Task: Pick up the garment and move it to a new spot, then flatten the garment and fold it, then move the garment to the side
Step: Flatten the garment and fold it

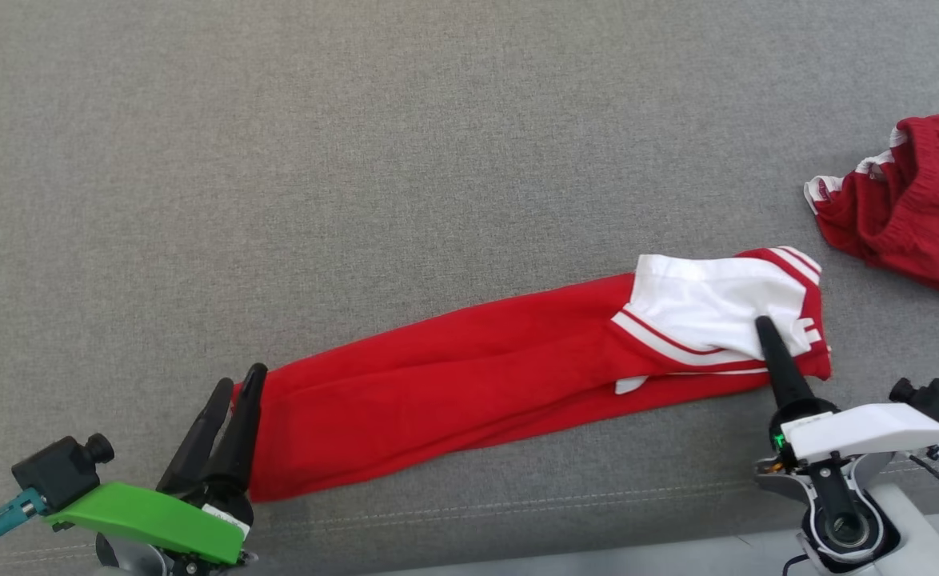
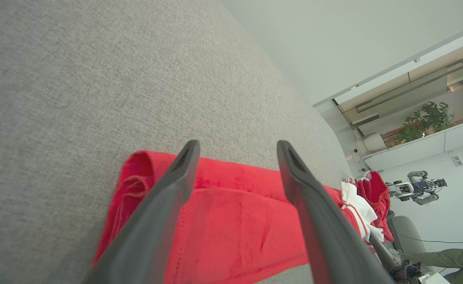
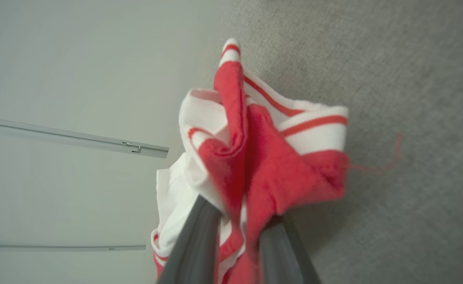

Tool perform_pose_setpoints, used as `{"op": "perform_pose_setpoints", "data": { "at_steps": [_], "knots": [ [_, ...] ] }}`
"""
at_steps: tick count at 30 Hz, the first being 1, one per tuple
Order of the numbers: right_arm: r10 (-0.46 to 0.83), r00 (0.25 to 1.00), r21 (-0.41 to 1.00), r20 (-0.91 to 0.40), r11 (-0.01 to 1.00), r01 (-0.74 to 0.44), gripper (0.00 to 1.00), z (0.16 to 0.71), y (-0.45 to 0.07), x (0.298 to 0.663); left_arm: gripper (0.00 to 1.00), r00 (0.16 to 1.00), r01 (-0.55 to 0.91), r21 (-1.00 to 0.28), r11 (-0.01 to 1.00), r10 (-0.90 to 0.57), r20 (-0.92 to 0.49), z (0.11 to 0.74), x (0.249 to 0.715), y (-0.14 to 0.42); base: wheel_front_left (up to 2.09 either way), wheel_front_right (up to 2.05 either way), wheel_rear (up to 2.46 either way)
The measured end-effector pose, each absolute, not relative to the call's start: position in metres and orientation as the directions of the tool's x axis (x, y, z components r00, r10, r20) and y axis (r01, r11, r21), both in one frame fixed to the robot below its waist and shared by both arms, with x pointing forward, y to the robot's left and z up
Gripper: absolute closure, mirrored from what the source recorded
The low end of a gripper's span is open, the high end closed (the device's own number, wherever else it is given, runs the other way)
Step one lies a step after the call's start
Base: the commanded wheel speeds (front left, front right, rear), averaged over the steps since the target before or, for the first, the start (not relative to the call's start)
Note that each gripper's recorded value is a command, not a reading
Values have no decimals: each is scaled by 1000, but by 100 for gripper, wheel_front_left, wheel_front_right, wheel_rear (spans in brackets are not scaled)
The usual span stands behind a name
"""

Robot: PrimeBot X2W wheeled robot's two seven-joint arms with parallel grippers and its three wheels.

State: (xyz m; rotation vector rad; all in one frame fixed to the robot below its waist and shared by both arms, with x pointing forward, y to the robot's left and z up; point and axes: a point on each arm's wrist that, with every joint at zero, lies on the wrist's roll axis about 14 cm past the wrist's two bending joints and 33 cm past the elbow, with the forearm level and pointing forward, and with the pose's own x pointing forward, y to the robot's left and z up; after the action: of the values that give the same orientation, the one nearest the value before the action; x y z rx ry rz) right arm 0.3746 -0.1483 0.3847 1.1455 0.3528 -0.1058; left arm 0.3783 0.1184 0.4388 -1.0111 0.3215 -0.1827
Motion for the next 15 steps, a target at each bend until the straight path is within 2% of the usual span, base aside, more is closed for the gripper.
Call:
{"op": "perform_pose_setpoints", "data": {
  "at_steps": [7, 11, 15],
  "knots": [
    [23, 959, 792, -284, 570, 221, 100, 397, -195, 381, 0, 940, 51, -769, 637, -291, -179, 441, 373, 125, 0, 0, 0],
    [33, 963, 670, -269, 725, 162, 100, 403, -215, 380, 0, 945, 74, -726, 684, -281, -169, 446, 371, 128, 0, 0, 0],
    [57, 967, 485, -247, 872, 72, 100, 415, -225, 383, 0, 948, 103, -669, 736, -276, -157, 452, 367, 131, 0, 0, 0]
  ]
}}
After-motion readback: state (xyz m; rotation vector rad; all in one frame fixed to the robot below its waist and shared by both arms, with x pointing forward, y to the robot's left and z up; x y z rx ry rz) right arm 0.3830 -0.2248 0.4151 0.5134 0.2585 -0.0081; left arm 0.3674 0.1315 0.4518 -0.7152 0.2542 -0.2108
